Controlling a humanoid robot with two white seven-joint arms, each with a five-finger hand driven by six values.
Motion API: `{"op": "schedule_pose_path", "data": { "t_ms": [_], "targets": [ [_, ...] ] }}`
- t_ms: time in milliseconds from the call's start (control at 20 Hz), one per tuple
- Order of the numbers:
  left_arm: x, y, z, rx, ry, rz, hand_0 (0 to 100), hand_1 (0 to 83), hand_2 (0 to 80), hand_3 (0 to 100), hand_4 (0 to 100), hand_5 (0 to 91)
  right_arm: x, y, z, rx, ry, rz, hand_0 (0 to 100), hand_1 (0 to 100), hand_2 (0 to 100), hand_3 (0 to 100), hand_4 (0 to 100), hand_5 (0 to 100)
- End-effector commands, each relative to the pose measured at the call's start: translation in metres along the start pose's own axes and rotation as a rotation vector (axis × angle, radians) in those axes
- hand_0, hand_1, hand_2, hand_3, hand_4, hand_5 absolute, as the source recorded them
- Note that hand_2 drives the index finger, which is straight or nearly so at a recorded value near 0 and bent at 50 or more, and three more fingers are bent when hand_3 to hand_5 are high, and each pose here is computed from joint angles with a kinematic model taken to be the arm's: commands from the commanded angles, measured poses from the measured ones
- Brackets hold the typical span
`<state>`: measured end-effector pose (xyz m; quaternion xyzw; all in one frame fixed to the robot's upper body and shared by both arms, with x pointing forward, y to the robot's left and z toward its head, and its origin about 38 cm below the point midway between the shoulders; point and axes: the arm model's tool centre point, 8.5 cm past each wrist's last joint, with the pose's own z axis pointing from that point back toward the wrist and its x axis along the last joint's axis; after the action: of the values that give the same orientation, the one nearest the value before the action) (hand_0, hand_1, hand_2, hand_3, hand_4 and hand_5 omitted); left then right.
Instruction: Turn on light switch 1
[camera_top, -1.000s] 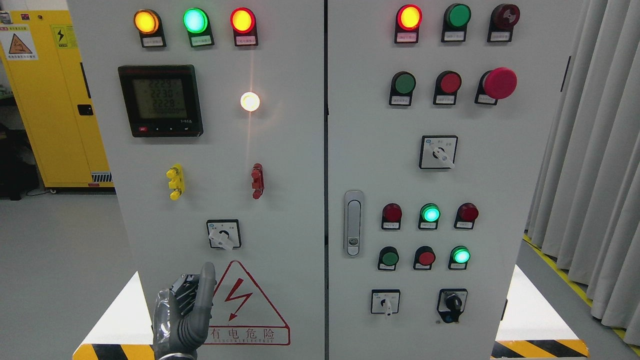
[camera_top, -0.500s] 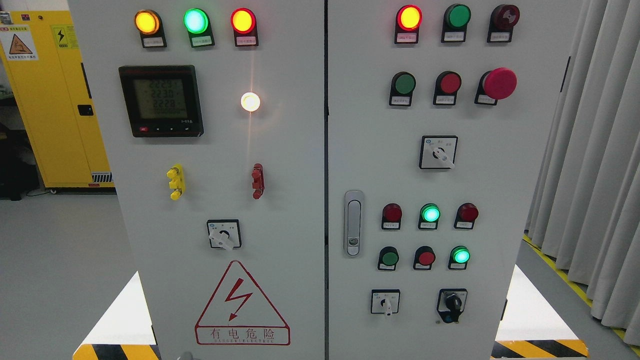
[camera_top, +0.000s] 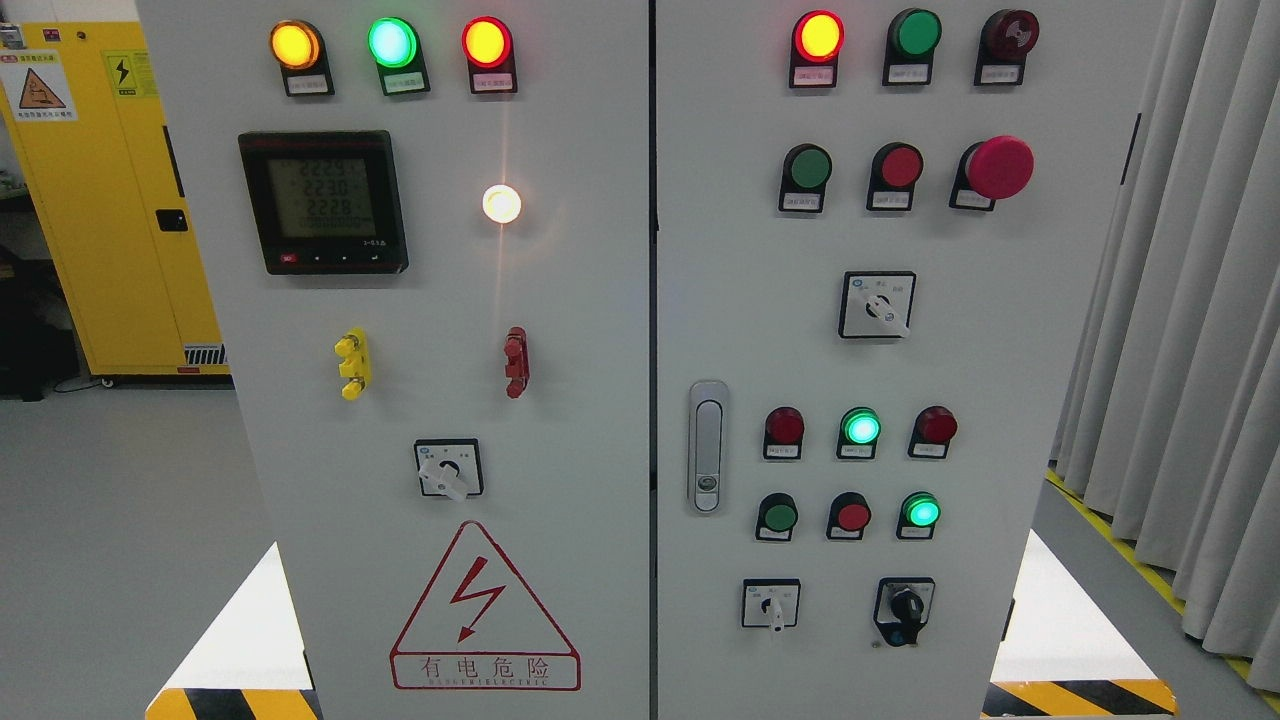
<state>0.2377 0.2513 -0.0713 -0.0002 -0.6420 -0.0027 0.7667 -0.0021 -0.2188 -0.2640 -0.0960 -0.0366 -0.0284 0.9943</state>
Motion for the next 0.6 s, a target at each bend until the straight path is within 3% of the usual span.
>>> {"op": "schedule_pose_path", "data": {
  "t_ms": [0, 150, 300, 400, 500, 550],
  "targets": [
    [-0.192, 0.025, 0.153, -0.002, 0.749, 0.053, 30, 14.6, 31.8, 62, 63, 34.1, 0.000, 0.000, 0.000, -0.001, 0.001, 0.000, 0, 50, 4, 0, 0, 0],
    [-0.213, 0.028, 0.188, -0.010, 0.912, 0.059, 28, 19.6, 7.2, 36, 41, 5.4, 0.000, 0.000, 0.000, 0.001, 0.001, 0.000, 0, 50, 4, 0, 0, 0],
    [-0.221, 0.027, 0.206, -0.028, 1.028, 0.059, 29, 20.7, 0.2, 25, 31, 0.0, 0.000, 0.000, 0.000, 0.001, 0.001, 0.000, 0, 50, 4, 0, 0, 0],
    [-0.225, 0.023, 0.213, -0.066, 1.112, 0.066, 30, 20.5, 0.0, 15, 22, 0.0, 0.000, 0.000, 0.000, 0.001, 0.001, 0.000, 0, 50, 4, 0, 0, 0],
    [-0.229, 0.016, 0.220, -0.099, 1.194, 0.084, 30, 20.3, 0.0, 9, 19, 0.0, 0.000, 0.000, 0.000, 0.001, 0.001, 0.000, 0, 50, 4, 0, 0, 0],
    [-0.230, 0.014, 0.221, -0.102, 1.219, 0.090, 31, 18.7, 0.0, 0, 7, 0.0, 0.000, 0.000, 0.000, 0.001, 0.001, 0.000, 0, 50, 4, 0, 0, 0]
  ]
}}
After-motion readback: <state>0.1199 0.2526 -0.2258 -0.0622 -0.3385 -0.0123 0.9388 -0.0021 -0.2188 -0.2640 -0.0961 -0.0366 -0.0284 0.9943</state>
